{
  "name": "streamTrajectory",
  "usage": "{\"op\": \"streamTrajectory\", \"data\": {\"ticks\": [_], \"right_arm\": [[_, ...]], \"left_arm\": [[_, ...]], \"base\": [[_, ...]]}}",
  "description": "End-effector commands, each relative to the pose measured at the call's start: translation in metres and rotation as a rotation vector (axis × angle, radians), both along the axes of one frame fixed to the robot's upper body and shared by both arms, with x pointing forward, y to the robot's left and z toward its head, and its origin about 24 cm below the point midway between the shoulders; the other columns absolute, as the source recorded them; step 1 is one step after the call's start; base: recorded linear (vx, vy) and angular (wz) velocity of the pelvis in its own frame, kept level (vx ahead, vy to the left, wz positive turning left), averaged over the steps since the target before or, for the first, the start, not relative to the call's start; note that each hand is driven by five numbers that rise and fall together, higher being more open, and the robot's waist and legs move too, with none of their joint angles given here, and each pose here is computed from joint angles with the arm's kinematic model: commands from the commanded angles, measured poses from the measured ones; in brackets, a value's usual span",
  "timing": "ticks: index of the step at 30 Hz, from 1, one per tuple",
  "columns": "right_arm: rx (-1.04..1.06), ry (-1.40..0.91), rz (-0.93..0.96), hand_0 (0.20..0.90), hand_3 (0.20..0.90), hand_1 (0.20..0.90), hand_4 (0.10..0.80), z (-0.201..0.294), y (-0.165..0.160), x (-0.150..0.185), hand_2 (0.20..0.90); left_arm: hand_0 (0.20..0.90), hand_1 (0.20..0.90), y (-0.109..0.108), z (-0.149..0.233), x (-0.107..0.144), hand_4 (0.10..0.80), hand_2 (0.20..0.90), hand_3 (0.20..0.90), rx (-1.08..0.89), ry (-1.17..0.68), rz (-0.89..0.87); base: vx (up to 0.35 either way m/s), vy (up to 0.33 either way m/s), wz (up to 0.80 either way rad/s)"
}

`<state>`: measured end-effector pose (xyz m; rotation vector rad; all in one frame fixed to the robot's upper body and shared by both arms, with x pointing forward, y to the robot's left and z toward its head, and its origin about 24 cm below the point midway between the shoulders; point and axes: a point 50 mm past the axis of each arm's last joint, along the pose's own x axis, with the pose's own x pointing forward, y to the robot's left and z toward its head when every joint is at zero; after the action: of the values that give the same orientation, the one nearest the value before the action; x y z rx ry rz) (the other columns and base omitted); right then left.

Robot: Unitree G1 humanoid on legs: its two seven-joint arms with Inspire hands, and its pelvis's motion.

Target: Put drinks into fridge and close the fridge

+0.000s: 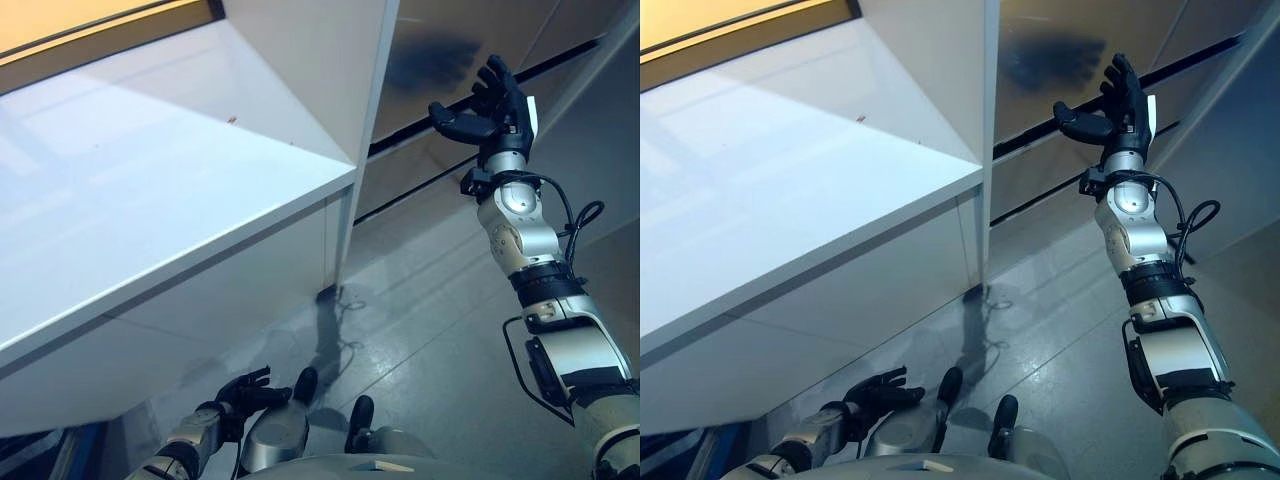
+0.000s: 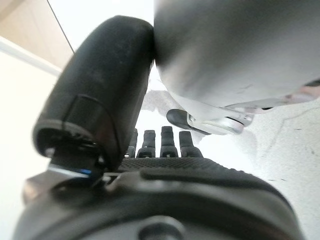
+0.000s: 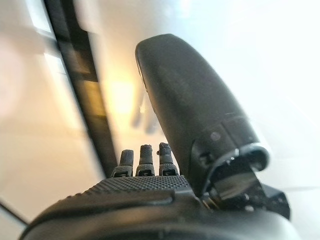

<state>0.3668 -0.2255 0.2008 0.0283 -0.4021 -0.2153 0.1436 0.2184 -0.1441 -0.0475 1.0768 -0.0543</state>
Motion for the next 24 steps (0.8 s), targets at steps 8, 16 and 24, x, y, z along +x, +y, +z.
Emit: {"op": "streamTrajectory", "data": {"ticks": [8, 16, 24], "right_arm": [[0.030, 0.002, -0.161, 0.900, 0.900, 0.900, 0.800, -0.047, -0.053, -0.048, 0.900], [0.156, 0.563, -0.141, 0.900, 0.900, 0.900, 0.800, -0.198, -0.057, -0.103, 0.900], [0.321, 1.241, -0.148, 0.900, 0.900, 0.900, 0.800, -0.333, -0.032, -0.218, 0.900]], "left_arm": [[0.900, 0.900, 0.004, -0.013, -0.031, 0.800, 0.900, 0.900, 0.014, 0.127, 0.022], [0.900, 0.900, 0.001, -0.016, -0.042, 0.800, 0.900, 0.900, -0.005, 0.135, 0.105], [0.900, 0.900, 0.004, -0.018, -0.053, 0.800, 0.900, 0.900, -0.021, 0.132, 0.132]], "base": [[-0.014, -0.010, -0.20], [-0.001, -0.007, -0.15], [0.007, -0.007, -0.07]]}}
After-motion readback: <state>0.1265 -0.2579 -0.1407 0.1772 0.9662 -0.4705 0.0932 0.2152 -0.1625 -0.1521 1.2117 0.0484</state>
